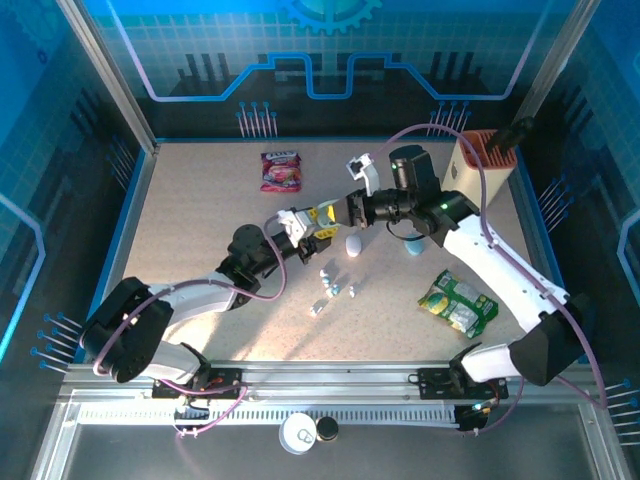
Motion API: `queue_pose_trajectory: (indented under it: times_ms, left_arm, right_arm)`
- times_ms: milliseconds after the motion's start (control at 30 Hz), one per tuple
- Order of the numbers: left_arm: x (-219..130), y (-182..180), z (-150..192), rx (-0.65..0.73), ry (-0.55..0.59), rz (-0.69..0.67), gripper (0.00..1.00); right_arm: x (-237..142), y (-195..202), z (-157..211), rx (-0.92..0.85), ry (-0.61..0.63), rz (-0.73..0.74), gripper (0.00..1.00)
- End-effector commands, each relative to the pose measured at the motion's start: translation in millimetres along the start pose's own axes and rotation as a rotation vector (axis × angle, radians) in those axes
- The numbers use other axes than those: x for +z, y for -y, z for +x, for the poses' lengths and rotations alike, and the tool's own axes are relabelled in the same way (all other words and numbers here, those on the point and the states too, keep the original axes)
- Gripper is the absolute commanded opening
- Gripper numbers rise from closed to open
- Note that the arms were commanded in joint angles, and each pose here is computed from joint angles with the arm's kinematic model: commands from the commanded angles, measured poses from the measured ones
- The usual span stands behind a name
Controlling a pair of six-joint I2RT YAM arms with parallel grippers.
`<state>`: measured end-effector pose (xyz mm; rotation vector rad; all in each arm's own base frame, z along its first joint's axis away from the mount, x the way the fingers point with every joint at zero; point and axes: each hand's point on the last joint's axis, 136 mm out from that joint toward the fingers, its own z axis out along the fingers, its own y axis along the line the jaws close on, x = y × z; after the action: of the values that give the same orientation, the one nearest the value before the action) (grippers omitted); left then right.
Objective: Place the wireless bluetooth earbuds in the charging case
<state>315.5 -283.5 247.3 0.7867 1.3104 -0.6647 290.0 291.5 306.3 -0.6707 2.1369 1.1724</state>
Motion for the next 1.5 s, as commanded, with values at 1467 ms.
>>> queue_pose_trajectory:
  times_ms: [1467]
  left_arm:
    - [-2.8,16.6,-8.0,-0.010,-0.002,0.078,0.35]
  right_arm:
    - [-27.1,-29.9,-25.0,-0.136,0.085,0.055,0.50]
